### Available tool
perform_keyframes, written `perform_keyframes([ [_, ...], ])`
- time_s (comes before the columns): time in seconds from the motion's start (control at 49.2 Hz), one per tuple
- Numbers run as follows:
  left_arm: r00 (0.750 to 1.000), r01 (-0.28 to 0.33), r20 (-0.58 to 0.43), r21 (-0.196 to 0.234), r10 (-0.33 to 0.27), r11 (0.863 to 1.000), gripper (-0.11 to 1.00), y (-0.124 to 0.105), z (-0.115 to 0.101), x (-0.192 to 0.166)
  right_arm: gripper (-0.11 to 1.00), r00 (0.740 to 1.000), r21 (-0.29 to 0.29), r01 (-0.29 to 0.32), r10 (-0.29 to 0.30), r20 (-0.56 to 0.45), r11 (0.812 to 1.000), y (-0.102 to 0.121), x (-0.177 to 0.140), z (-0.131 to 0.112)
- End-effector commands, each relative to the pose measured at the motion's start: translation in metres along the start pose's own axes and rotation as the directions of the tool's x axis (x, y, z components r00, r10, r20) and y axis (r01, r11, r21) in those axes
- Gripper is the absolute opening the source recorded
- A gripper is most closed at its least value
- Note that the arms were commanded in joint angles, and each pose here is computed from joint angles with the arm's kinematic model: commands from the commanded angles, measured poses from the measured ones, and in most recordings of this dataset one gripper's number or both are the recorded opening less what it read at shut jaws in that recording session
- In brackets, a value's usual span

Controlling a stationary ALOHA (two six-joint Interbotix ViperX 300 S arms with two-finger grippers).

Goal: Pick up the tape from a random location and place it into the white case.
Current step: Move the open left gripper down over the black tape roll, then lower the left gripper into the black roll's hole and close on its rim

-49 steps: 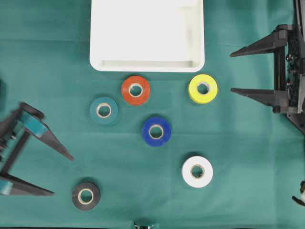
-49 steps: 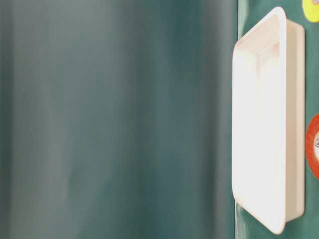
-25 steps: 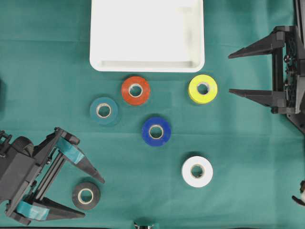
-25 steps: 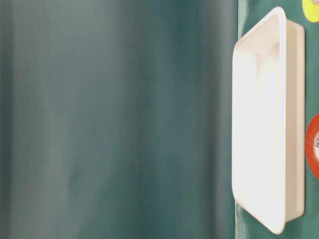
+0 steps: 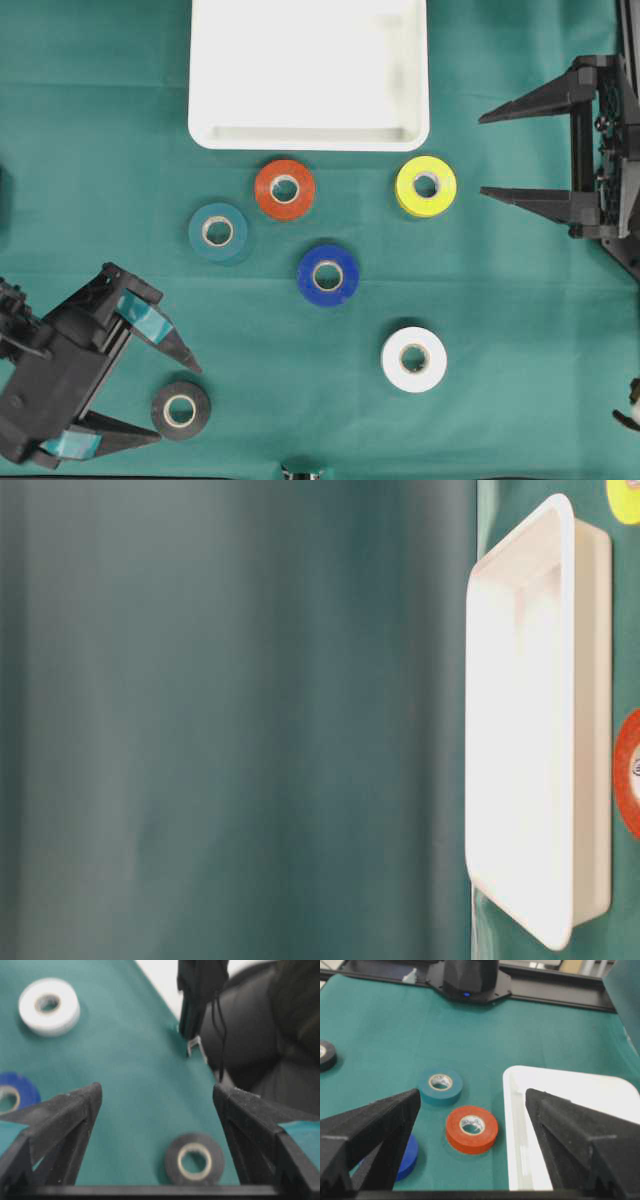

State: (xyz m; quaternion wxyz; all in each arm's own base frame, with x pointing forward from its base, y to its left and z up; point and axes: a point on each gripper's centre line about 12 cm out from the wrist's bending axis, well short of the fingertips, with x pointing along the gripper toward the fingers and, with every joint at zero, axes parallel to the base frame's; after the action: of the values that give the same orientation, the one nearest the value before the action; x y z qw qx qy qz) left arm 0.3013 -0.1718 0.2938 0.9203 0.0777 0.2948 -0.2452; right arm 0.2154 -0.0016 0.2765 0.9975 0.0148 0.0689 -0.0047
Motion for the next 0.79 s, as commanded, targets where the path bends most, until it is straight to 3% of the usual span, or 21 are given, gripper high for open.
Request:
perform_keyframes([
  [0.0, 0.999, -0.001, -0.043, -0.001, 0.001, 1.000, 0.99, 0.001, 0.013, -0.002, 0.92, 1.000, 0.000, 0.001, -0.001, 0.023, 1.000, 0.000, 0.002, 0.010],
  [0.163, 0.984, -0.007, -0.179, -0.006, 0.006, 1.000, 0.99, 0.004, 0.016, 0.008, 0.92, 1.000, 0.000, 0.001, -0.001, 0.014, 1.000, 0.000, 0.002, 0.009],
  [0.386, 0.941, -0.014, -0.337, -0.008, 0.010, 1.000, 0.99, 0.007, 0.015, 0.016, 0.92, 1.000, 0.000, 0.001, -0.001, 0.009, 1.000, 0.000, 0.002, 0.009],
  [0.772, 0.931, -0.015, -0.366, -0.008, 0.011, 1.000, 0.99, 0.007, 0.016, 0.020, 0.92, 1.000, -0.001, 0.002, -0.002, 0.000, 1.000, 0.000, 0.002, 0.008],
])
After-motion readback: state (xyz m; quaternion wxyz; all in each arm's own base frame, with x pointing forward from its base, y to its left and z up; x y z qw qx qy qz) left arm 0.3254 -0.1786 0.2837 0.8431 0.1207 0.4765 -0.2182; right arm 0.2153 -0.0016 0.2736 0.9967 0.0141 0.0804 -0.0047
